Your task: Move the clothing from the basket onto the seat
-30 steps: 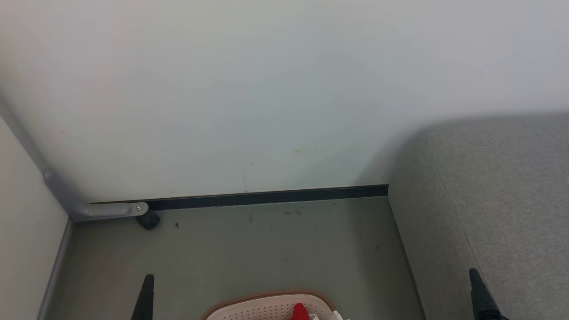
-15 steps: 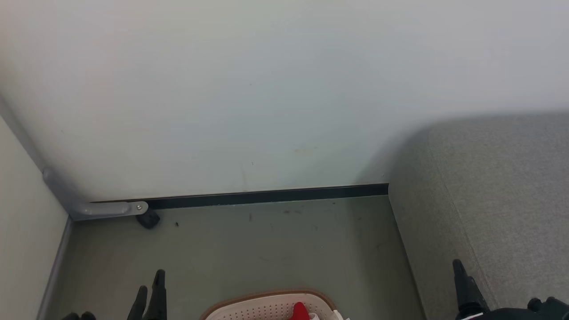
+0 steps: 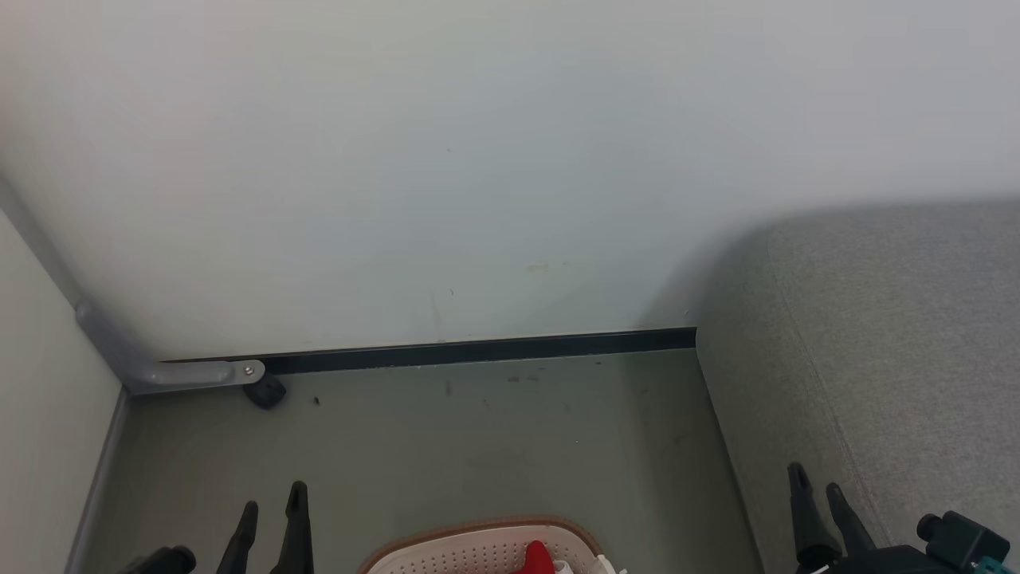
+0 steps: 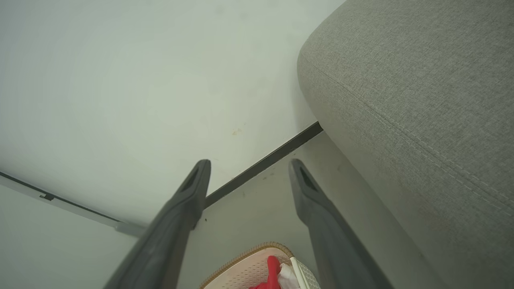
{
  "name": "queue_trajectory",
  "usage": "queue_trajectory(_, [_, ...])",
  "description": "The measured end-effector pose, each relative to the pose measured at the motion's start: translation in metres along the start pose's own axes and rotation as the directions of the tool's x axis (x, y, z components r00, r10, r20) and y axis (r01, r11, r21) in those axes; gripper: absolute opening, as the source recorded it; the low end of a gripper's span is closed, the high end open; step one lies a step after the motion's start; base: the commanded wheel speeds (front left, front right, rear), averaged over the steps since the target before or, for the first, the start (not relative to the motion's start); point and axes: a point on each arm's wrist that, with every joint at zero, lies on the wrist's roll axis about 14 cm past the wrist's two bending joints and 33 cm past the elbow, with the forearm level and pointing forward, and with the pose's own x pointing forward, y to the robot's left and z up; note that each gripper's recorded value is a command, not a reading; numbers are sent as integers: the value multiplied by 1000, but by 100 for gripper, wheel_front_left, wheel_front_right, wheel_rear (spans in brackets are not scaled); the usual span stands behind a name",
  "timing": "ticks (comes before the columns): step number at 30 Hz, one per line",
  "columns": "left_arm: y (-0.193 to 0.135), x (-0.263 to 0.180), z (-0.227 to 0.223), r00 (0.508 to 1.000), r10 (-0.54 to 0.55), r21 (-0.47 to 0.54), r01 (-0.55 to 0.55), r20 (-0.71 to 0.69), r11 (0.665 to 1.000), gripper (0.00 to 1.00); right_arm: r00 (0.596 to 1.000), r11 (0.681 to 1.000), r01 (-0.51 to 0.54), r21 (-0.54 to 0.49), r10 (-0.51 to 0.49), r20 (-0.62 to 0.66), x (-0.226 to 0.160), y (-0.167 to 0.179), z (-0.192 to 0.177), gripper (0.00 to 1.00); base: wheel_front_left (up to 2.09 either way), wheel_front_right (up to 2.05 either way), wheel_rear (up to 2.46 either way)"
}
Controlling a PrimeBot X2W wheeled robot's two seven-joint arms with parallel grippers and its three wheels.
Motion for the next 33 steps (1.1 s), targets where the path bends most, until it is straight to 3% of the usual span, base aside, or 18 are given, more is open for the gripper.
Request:
queue_trajectory(8, [-4, -1, 2, 1000, -11, 136, 8, 25, 991, 100, 1000, 989, -18, -147, 20, 7, 2, 5, 0, 100, 0, 0, 0])
queue_trajectory(19, [-12, -1, 6, 997, -42, 315, 20, 65, 949, 100, 997, 950, -65, -307, 71, 6, 1, 16, -6, 100, 0, 0, 0])
queue_trajectory(33, [-27, -3, 10, 988, -109, 521, 37, 110, 853, 100, 987, 838, -139, -528, 161, -5, -1, 30, -11, 100, 0, 0, 0])
